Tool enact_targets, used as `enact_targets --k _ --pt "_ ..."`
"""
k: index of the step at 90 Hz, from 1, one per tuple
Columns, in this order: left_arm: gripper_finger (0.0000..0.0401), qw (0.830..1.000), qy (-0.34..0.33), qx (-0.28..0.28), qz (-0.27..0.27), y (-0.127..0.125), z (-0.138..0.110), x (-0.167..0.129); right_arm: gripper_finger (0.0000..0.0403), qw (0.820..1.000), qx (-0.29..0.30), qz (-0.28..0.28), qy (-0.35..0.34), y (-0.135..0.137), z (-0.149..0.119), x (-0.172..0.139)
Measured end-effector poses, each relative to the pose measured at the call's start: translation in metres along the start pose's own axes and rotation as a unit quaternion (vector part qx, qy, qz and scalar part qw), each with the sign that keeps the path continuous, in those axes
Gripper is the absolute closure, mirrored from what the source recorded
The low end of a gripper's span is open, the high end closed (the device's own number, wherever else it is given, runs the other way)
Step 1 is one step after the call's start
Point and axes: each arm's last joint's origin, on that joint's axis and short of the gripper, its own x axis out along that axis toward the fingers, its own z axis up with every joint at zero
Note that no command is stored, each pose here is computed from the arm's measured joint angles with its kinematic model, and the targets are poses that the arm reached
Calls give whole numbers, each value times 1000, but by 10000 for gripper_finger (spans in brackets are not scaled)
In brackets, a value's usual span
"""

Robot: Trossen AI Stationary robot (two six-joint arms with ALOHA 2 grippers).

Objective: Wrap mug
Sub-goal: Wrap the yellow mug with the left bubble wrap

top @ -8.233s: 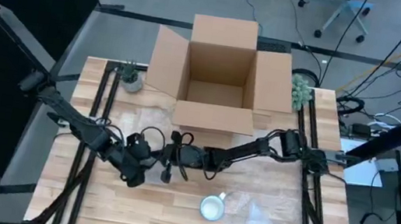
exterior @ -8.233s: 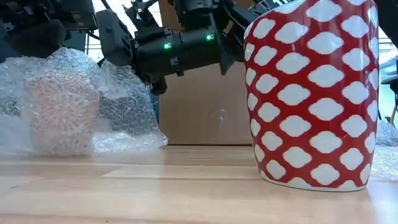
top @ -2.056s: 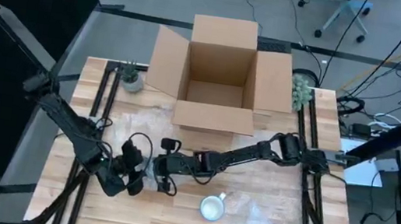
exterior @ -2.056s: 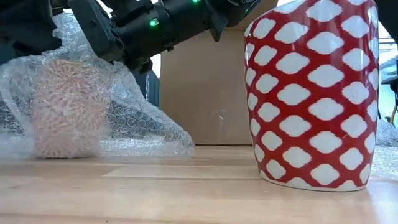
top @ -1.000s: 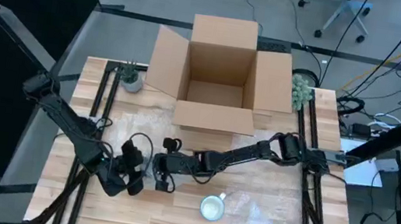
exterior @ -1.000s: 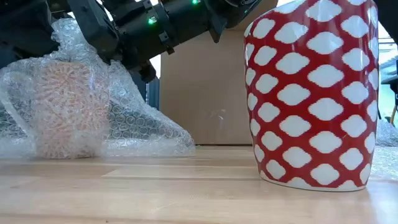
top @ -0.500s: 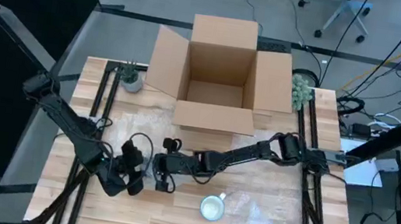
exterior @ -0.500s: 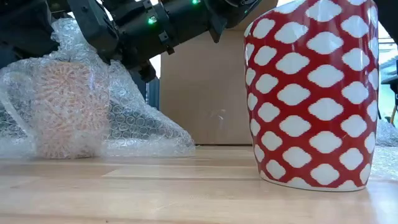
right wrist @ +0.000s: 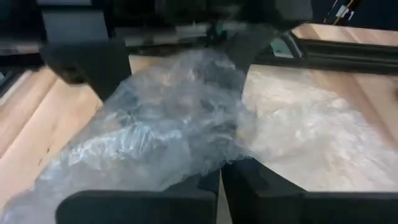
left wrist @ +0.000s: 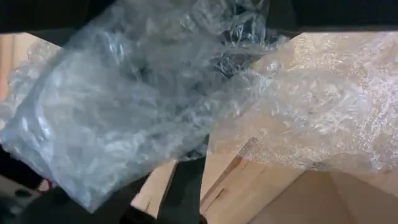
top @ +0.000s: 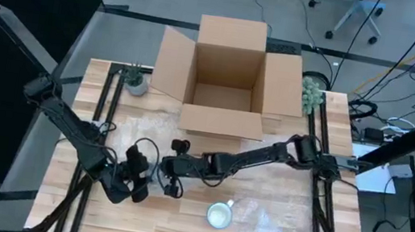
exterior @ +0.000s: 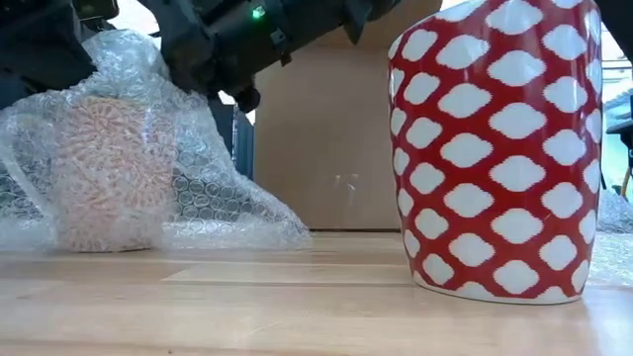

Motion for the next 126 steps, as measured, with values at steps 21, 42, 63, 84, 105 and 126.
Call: enact_targets --k 21,42,63,84,105,126 --pt "221 1000 0 1 0 0 0 0 403 1000 -5 -11 15 -13 19 -25" --pt "221 1000 0 1 0 0 0 0 403 999 -1 -14 38 -20 33 -51" --pt "221 1000 0 1 0 0 0 0 403 996 19 -10 87 -19 34 -70" --pt "221 1000 0 -1 0 0 0 0 403 994 12 12 108 8 18 -70" --pt "221 1000 -1 -4 -1 0 0 0 403 999 3 16 47 35 -5 -65" --pt "221 1000 -2 -1 -1 0 0 0 403 997 27 38 -62 47 -1 -66"
